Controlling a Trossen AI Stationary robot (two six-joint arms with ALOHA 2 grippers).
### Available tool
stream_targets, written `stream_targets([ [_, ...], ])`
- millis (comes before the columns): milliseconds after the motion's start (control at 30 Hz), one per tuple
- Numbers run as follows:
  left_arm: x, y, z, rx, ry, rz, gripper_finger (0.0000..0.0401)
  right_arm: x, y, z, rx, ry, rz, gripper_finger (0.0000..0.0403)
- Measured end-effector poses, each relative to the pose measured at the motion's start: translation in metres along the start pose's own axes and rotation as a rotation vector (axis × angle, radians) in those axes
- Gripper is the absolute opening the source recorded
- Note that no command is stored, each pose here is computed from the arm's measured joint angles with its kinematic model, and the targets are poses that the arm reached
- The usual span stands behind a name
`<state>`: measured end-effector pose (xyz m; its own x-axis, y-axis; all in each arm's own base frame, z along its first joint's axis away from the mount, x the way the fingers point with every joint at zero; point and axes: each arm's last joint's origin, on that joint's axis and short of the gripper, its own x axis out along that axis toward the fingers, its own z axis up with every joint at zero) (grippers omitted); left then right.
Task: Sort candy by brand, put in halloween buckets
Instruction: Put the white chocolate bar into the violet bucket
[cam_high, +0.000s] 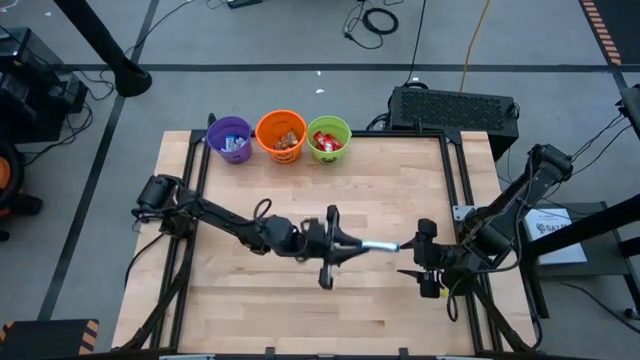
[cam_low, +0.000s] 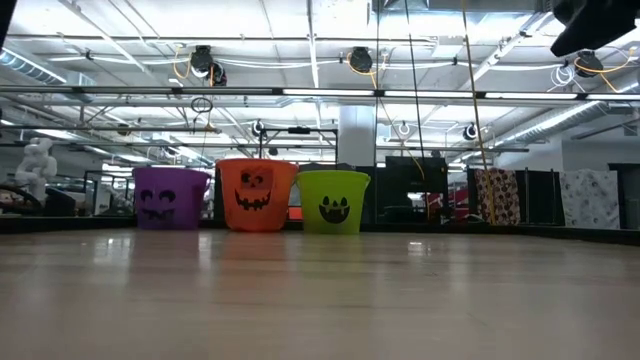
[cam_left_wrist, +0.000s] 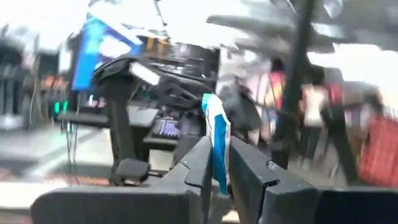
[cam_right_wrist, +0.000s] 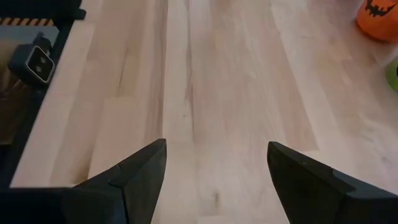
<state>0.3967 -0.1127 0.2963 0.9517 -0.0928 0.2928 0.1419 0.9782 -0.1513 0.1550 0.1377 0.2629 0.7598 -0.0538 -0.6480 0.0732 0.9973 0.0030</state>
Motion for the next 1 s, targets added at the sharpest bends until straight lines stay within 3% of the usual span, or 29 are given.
stream_targets([
  [167,-0.001,-0.005,0.000,0.426,-0.004,-0.121,0.0051,0.000,-0.001,-0.001,-0.014,0.011,-0.009,0.0270],
  [367,-0.001,-0.006,0.000,0.923,-0.037,-0.135,0.0051,0.000,-0.001,-0.001,-0.014,0.011,-0.009,0.0270],
  [500,-0.001,-0.007,0.000,1.143,-0.052,-0.133,0.0051,0.000,-0.001,-0.001,-0.016,0.011,-0.009,0.0270],
  [600,-0.001,-0.007,0.000,1.207,-0.059,-0.126,0.0051,0.000,-0.001,-0.001,-0.017,0.011,-0.009,0.0270],
  [667,-0.001,-0.006,0.002,1.123,-0.045,-0.078,0.0051,0.000,-0.001,-0.001,-0.017,0.012,-0.010,0.0270],
  [733,-0.001,-0.006,0.005,0.947,-0.040,0.008,0.0051,0.000,-0.001,-0.002,-0.021,0.016,-0.012,0.0270],
  [900,-0.001,0.002,0.008,0.307,-0.049,0.163,0.0051,0.000,-0.001,-0.002,-0.022,0.017,-0.013,0.0270],
  [1000,-0.001,0.006,0.003,0.048,-0.016,0.169,0.0051,0.000,-0.001,-0.002,-0.021,0.016,-0.013,0.0270],
])
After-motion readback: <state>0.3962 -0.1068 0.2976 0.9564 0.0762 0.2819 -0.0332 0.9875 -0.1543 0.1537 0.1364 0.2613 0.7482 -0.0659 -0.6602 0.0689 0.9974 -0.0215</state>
